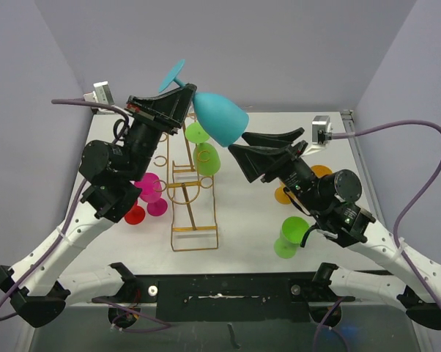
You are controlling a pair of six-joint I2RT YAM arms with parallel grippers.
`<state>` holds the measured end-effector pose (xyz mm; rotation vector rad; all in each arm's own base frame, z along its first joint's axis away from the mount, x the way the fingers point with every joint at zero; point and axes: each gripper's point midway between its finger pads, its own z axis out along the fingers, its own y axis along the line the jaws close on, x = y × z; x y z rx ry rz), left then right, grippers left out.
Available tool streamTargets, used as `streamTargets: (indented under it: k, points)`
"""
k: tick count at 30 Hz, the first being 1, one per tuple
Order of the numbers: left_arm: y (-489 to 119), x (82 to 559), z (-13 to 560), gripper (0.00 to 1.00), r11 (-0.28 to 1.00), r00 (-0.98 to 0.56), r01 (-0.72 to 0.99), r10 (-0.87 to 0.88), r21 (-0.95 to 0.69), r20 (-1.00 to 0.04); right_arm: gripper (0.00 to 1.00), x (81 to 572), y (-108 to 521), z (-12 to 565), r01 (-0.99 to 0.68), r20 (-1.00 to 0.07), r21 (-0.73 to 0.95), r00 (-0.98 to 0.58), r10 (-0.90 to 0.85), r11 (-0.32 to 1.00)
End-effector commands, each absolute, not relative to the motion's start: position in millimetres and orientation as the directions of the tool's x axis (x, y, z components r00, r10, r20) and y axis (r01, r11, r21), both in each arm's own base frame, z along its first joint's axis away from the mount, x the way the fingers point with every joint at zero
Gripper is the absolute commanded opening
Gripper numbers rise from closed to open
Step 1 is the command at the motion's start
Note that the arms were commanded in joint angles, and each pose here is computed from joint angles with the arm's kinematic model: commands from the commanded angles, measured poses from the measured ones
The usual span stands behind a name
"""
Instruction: Place the wine glass upside down on the wine glass rack
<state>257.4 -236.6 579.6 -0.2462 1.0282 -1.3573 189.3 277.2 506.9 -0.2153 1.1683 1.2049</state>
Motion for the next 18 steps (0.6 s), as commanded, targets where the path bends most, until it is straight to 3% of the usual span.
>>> streamTargets:
  k: [1, 5, 11, 18]
  points:
    - [-235.0, 241.2, 601.4, 0.00, 0.389, -0.020, 0.757, -0.789, -0.525, -0.613, 0.64, 190.1, 245.4, 509.8, -0.742, -0.801, 0.436, -0.063, 0.595, 0.509]
    - [-252.5, 240.2, 595.9, 0.00, 0.437, -0.018, 0.785, -0.693, -0.439, -0.721, 0.65, 183.1, 232.5, 530.8, -0.749, -0.796, 0.418, -0.029, 0.604, 0.515]
    - [-285.6, 227.3, 594.7, 0.00, 0.354, -0.061, 0.874, -0.601, -0.334, -0.797, 0.65, 172.4, 235.1, 568.6, -0.796, -0.777, 0.394, -0.021, 0.629, 0.460]
    - [-311.4, 216.9, 573.2, 0.00, 0.269, -0.064, 0.934, -0.522, -0.236, -0.850, 0.66, 195.4, 237.3, 581.3, -0.700, -0.727, 0.534, -0.094, 0.680, 0.474]
